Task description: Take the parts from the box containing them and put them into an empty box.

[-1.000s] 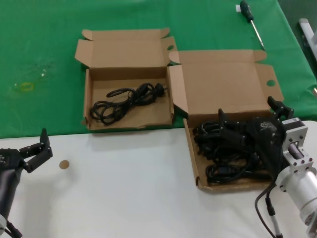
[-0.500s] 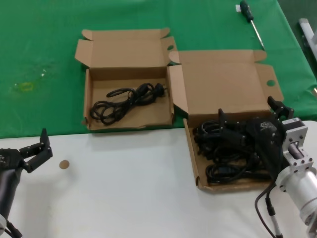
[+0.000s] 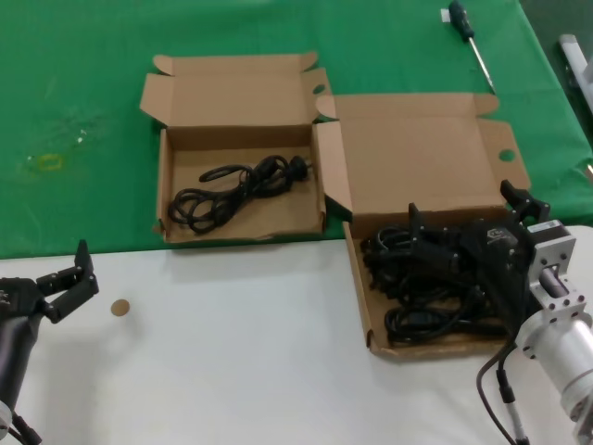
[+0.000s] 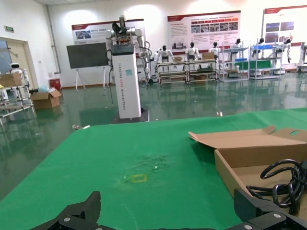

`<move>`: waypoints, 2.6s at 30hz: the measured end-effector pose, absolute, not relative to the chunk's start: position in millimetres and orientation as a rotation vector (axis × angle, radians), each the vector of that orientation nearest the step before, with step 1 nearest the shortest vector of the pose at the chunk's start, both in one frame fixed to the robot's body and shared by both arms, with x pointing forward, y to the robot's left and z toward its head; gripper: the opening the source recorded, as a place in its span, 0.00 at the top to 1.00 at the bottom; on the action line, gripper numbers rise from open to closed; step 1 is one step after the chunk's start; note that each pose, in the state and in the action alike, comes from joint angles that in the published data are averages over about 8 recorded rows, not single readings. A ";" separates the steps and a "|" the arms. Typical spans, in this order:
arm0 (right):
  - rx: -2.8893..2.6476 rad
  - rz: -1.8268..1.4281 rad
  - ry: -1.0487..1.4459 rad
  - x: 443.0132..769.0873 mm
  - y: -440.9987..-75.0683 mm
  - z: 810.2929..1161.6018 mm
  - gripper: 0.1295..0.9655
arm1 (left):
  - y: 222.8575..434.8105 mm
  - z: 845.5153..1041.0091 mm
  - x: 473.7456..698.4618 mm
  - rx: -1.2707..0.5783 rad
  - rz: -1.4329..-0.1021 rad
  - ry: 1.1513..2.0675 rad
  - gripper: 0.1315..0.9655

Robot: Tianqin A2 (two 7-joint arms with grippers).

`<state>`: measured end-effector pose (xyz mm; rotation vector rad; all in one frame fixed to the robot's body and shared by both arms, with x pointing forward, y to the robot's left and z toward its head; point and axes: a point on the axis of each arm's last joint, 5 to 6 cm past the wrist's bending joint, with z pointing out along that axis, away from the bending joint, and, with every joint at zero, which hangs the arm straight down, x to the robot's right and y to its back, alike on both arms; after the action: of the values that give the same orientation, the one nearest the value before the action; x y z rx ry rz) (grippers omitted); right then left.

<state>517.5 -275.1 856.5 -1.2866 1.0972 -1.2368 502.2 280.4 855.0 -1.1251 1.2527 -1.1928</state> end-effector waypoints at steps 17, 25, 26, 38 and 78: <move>-1.287 -1.237 1.097 517.5 -275.1 856.5 0.00 | 280.4 855.0 502.2 -1.125 -1.193 1.253 0.00; -1.287 -1.237 1.097 517.5 -275.1 856.5 0.00 | 280.4 855.0 502.2 -1.125 -1.193 1.253 0.00; -1.287 -1.237 1.097 517.5 -275.1 856.5 0.00 | 280.4 855.0 502.2 -1.125 -1.193 1.253 0.00; -1.287 -1.237 1.097 517.5 -275.1 856.5 0.00 | 280.4 855.0 502.2 -1.125 -1.193 1.253 0.00; -1.287 -1.237 1.097 517.5 -275.1 856.5 0.00 | 280.4 855.0 502.2 -1.125 -1.193 1.253 0.00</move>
<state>517.5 -275.1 856.5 -1.2866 1.0972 -1.2368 502.2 280.4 855.0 -1.1251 1.2527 -1.1928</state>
